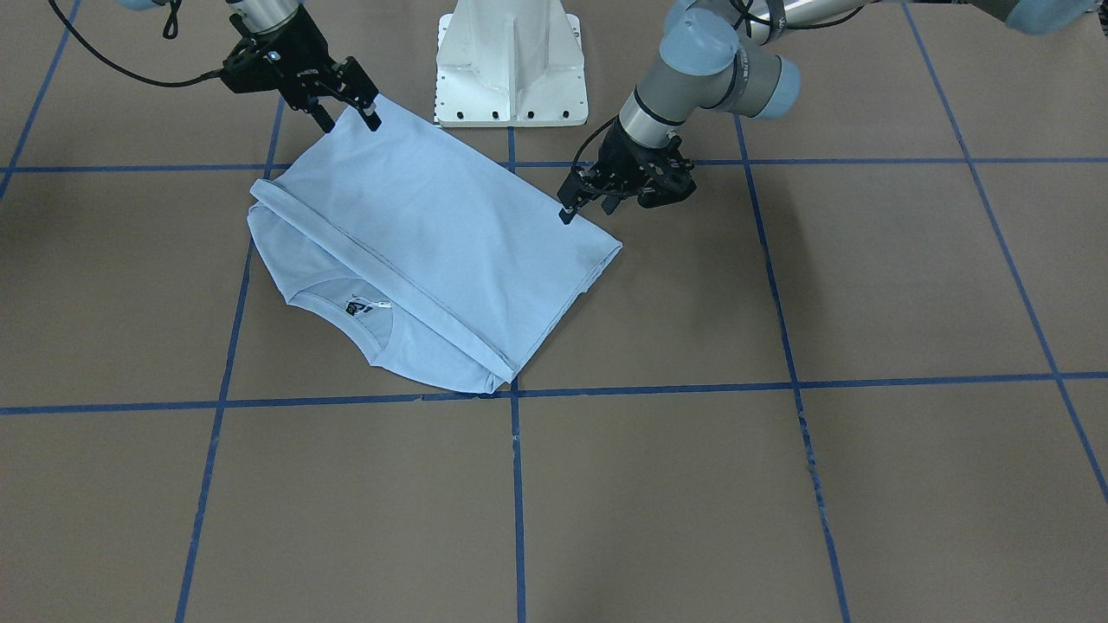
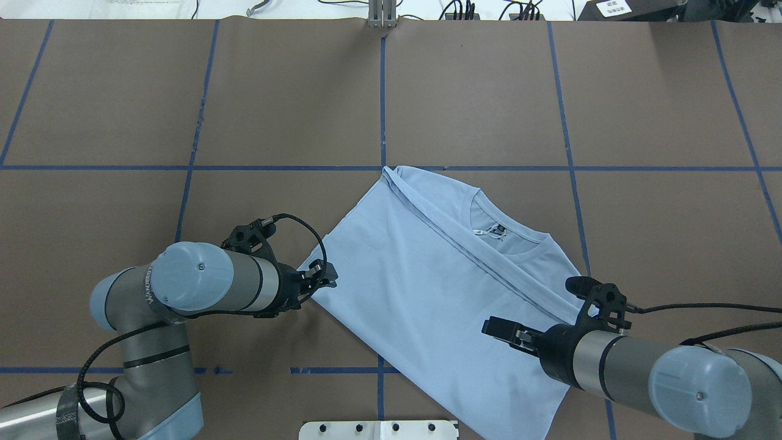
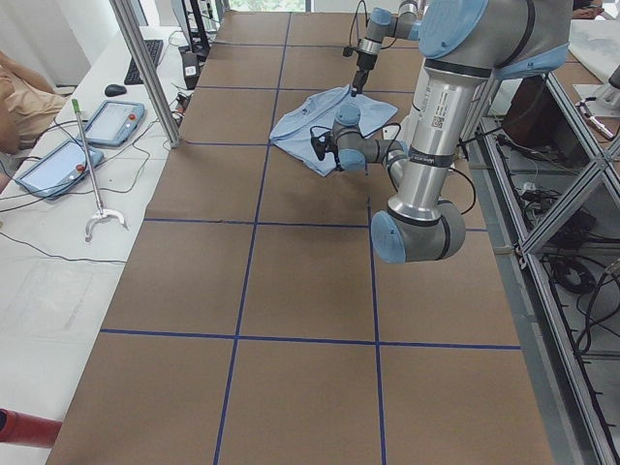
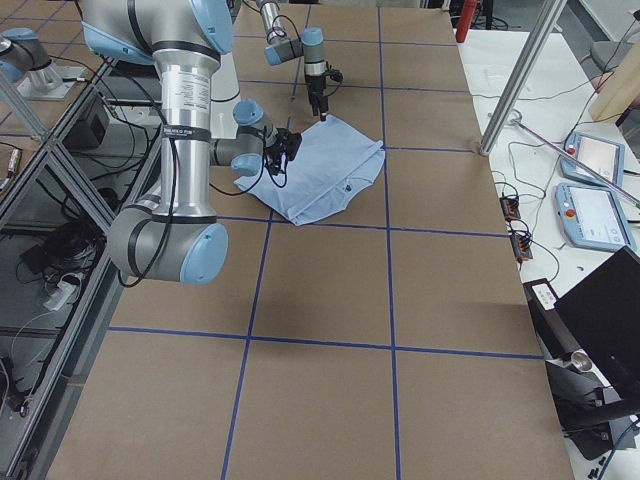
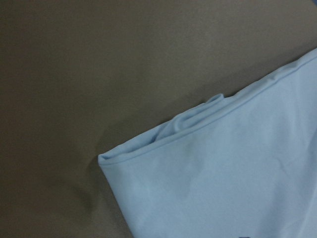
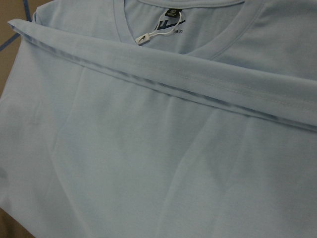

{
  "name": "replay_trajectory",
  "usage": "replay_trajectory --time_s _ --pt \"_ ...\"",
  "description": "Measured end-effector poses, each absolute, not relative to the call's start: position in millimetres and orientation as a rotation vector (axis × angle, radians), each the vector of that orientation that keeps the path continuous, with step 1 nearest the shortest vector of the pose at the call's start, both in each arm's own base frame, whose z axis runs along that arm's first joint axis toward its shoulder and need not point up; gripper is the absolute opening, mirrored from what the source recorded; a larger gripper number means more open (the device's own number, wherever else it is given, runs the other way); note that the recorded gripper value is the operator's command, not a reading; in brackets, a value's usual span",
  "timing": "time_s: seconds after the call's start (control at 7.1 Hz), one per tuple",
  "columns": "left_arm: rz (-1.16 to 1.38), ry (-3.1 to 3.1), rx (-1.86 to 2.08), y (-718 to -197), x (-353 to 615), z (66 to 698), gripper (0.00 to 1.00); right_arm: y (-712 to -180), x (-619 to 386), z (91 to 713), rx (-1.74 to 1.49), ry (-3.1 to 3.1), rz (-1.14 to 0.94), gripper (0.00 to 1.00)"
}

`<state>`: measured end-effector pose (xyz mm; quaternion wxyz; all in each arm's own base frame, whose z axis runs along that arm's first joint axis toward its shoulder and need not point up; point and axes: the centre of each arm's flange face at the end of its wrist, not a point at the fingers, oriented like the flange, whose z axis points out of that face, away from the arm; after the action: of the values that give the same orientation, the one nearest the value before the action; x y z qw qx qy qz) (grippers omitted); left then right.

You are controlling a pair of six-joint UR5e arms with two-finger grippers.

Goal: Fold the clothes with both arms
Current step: 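Position the left gripper at the shirt's near corner while the right gripper holds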

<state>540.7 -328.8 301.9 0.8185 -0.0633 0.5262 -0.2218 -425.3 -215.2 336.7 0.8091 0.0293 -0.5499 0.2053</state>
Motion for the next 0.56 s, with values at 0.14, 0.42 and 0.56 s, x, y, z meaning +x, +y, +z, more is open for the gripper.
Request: replay_trajectory --time_s 0.14,0.42,0.56 --pt "-0.478 1.092 -0.132 -329.9 543.2 306.9 0.59 -219.4 -432.0 333.4 0.07 -1.183 0.441 1.0" --pt "-0.488 1.078 -0.114 -333.3 544.2 306.8 0.12 -223.1 -434.6 330.9 0.077 -1.189 0.445 1.0" --pt "-0.495 1.078 -0.103 -335.2 544.5 305.7 0.06 -225.2 -434.1 331.1 0.081 -1.189 0.449 1.0"
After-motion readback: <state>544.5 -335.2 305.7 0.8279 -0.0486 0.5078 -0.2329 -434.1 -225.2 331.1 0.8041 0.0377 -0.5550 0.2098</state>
